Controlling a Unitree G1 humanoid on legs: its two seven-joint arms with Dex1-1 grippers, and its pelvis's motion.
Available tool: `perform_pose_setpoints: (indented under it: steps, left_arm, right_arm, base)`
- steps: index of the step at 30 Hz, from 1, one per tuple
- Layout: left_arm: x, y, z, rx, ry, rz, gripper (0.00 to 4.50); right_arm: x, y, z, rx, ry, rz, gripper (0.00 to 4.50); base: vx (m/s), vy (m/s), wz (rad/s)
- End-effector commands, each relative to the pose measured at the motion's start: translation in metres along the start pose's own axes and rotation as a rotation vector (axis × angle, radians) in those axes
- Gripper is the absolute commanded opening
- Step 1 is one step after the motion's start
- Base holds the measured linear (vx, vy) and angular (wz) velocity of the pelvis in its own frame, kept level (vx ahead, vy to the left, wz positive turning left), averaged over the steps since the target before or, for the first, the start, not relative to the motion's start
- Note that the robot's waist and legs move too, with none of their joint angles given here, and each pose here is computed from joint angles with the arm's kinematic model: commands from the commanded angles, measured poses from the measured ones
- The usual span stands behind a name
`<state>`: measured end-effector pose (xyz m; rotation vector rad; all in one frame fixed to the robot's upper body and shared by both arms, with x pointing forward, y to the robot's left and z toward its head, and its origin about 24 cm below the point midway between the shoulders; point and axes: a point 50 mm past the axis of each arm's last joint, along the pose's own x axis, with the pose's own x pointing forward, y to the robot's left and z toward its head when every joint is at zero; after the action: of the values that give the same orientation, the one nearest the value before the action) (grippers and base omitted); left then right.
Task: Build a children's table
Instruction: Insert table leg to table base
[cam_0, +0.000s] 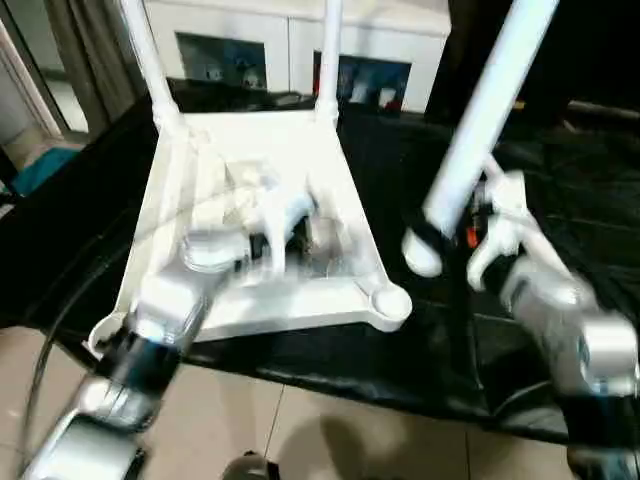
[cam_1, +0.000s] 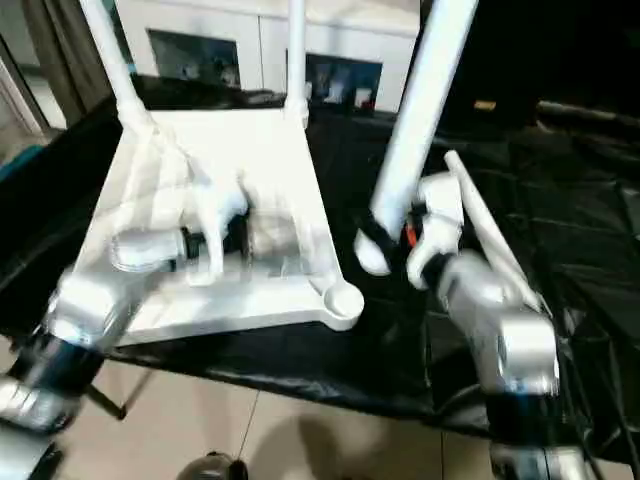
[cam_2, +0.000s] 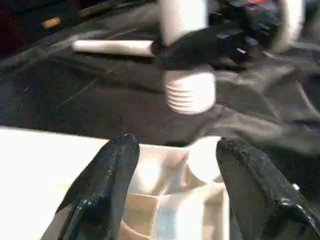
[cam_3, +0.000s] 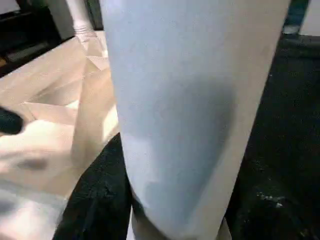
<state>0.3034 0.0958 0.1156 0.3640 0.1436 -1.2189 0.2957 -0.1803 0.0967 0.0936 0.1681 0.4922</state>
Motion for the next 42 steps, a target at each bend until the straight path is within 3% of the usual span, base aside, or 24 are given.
perform_pose_setpoints:
  steps: [1, 5, 14, 23, 33, 42]
  left_arm:
    - [0.003, -0.013, -0.011, 0.024, 0.047, -0.074, 3.04]
    - [0.001, -0.017, -0.025, 0.019, 0.098, -0.107, 3.04]
    - [0.001, -0.008, -0.040, -0.033, 0.210, -0.080, 3.04]
    - [-0.002, 0.002, -0.048, -0.074, 0.278, -0.023, 2.34]
    - [-0.009, 0.001, -0.058, -0.126, 0.362, -0.048, 1.53]
    - [-0.016, 0.000, -0.058, -0.150, 0.362, -0.046, 0.70]
  right_arm:
    - [-0.008, 0.000, 0.005, -0.033, -0.037, -0.019, 1.94]
    - [-0.013, 0.006, -0.004, -0.032, -0.001, 0.001, 1.94]
    - [-0.010, 0.012, -0.003, -0.050, 0.010, 0.045, 1.94]
    - [-0.008, 0.016, -0.006, -0.057, 0.025, 0.076, 1.94]
    - [-0.008, 0.018, -0.008, -0.060, 0.034, 0.097, 1.94]
    - [-0.006, 0.015, -0.005, -0.065, 0.031, 0.099, 1.94]
  base:
    - [0.000, 0.000, 0.00]
    - [0.000, 0.000, 0.00]
    - [0.000, 0.000, 0.00]
    - [0.000, 0.000, 0.00]
    - [0.000, 0.000, 0.00]
    - [0.000, 0.000, 0.00]
